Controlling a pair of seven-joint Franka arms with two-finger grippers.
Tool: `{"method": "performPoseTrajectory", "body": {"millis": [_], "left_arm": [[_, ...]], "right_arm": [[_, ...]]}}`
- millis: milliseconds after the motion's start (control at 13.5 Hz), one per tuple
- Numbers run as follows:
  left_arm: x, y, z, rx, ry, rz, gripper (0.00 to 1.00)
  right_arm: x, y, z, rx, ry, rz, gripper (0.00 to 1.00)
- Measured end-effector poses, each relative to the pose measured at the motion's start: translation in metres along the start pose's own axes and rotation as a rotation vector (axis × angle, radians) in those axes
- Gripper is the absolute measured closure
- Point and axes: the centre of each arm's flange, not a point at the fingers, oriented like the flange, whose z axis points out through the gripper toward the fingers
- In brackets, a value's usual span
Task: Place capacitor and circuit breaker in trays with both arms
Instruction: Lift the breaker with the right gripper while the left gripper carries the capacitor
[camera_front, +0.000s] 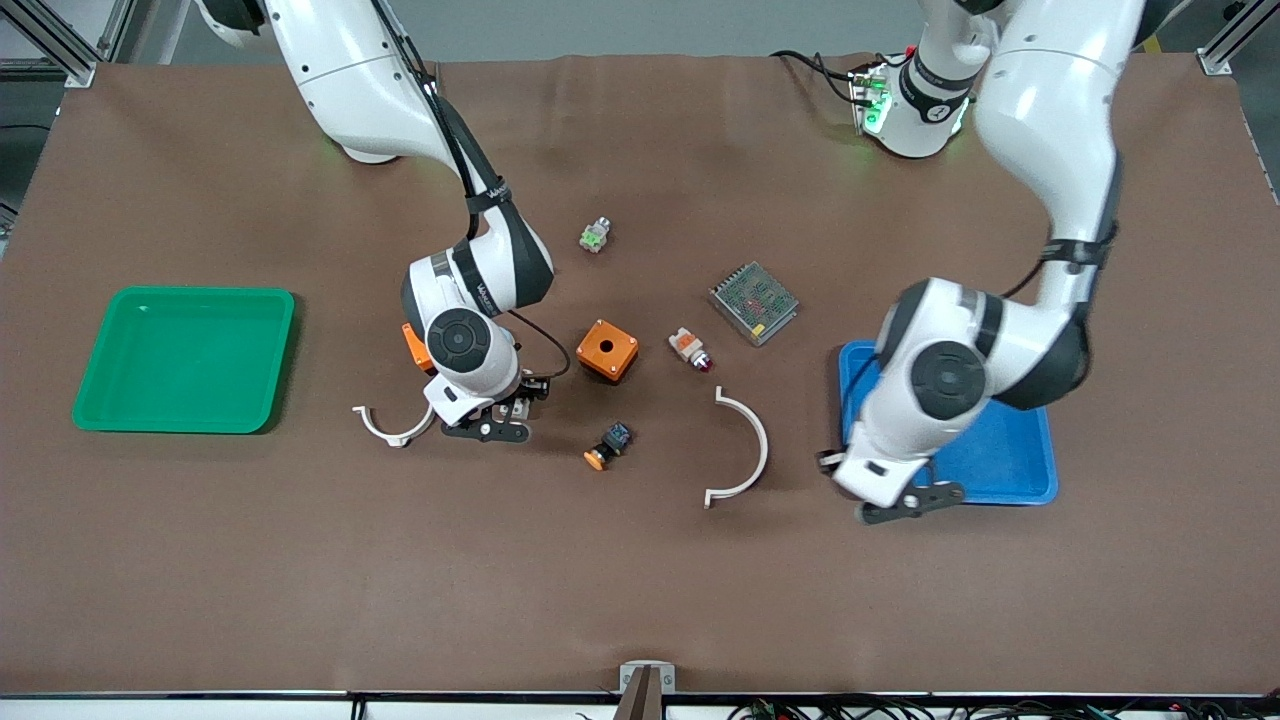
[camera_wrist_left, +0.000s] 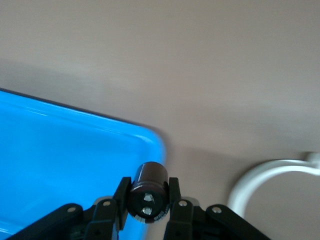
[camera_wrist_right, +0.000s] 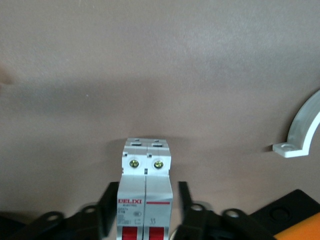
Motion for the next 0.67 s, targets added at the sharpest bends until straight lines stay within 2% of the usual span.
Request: {"method": "performPoseTrajectory", "body": {"millis": [74, 222, 370, 519, 667], "left_arm": [[0.005, -0.031, 0.010, 0.012, -0.024, 0.015, 0.65], [0.008, -0.087, 0.039, 0.019, -0.059, 0.038, 0.65], [-0.001, -0.126, 0.072, 0.001, -0.044, 0.068, 0.65], [-0.016, -0.158, 0.101, -0.012, -0.040, 0.103, 0.65], [-0.029, -0.176, 0.120, -0.020, -0.043, 0.120, 0.65]], "right_arm": [[-0.001, -0.001, 0.000, 0.000, -0.001, 0.001, 0.60], [-0.001, 0.000, 0.000, -0.002, -0.007, 0.003, 0.60], [0.000, 0.006, -0.011, -0.012, -0.034, 0.013, 0.60], [0.009, 0.027, -0.051, -0.007, -0.066, 0.045, 0.60], [0.024, 0.076, -0.117, 0.013, -0.117, 0.084, 0.60]]}}
